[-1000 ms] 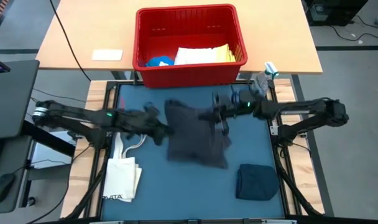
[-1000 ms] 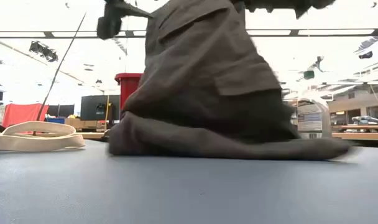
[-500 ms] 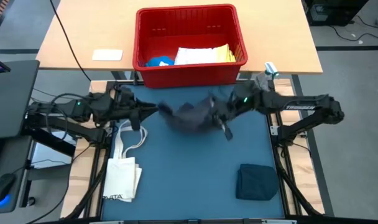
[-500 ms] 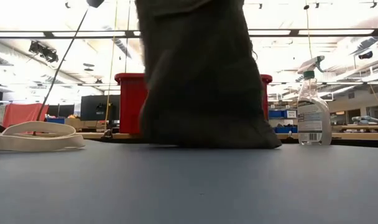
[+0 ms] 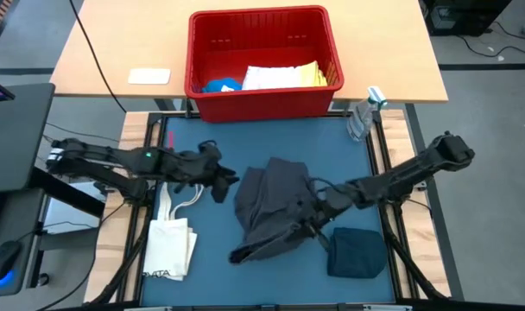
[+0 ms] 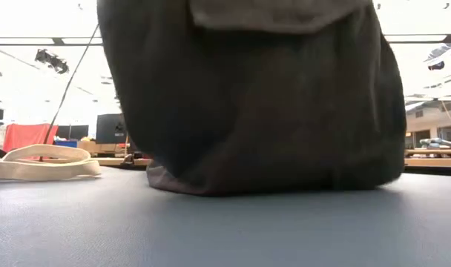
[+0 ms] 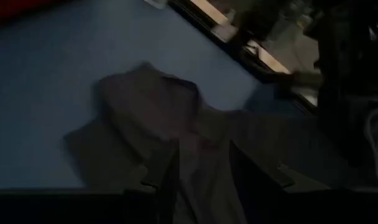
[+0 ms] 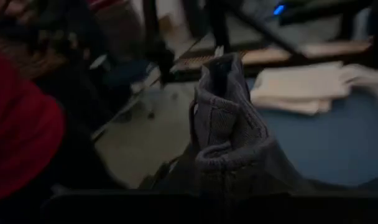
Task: Fold Laundry from Bin
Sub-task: Fold the gray blue shorts
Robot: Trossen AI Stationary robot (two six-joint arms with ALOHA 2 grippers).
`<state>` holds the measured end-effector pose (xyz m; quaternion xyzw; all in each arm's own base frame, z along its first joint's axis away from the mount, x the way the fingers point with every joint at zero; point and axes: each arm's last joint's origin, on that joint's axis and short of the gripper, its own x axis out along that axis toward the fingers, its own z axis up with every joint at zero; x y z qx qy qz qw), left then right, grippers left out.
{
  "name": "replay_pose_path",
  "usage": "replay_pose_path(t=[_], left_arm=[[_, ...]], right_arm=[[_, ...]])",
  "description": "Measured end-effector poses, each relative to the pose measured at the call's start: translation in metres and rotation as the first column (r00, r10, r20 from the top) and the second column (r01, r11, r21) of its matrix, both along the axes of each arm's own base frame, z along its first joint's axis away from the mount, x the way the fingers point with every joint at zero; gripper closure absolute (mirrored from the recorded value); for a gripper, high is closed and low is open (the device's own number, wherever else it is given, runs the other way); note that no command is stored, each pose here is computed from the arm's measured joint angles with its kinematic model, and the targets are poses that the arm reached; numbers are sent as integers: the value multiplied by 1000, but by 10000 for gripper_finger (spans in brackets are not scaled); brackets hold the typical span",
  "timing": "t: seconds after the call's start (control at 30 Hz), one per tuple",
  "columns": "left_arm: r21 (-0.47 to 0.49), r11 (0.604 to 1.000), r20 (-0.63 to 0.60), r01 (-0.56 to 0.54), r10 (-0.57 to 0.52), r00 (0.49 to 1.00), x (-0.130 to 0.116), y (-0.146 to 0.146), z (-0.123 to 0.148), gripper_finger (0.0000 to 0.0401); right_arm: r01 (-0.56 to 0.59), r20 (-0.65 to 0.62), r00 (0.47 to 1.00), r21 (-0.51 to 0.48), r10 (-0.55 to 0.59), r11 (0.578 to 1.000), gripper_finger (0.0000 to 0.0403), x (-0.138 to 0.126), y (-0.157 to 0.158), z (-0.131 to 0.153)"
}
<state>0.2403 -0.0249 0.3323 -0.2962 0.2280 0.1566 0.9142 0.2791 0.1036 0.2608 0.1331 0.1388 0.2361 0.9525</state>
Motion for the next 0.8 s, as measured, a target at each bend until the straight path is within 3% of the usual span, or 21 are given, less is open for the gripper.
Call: replay_pose_path(t=[0.17, 0.27, 0.37, 0.5, 0.67, 0.8], left_arm=[[22, 998, 32, 59, -60, 998, 23, 0, -8, 257], [59, 992, 153, 109, -117, 981, 31, 1, 2, 257], [143, 981, 217, 133, -162, 963, 27, 1, 15, 257], [243, 963, 258, 119, -183, 949, 9, 7, 43, 257], [315, 947, 308, 60, -162, 938, -9, 17, 64, 243], [319, 947, 307, 32, -135, 942, -2, 24, 61, 194]], right_arm=[[165, 169, 972, 12, -165, 986, 377, -17, -9, 40], [222, 189, 957, 10, -220, 975, 377, -27, -24, 60], [348, 173, 922, 18, -345, 937, 377, -41, -39, 78], [466, 246, 853, 39, -461, 884, 377, -67, -58, 107], [488, 329, 818, 38, -472, 872, 377, -89, -76, 125], [453, 344, 832, 29, -435, 891, 377, -92, -82, 127]])
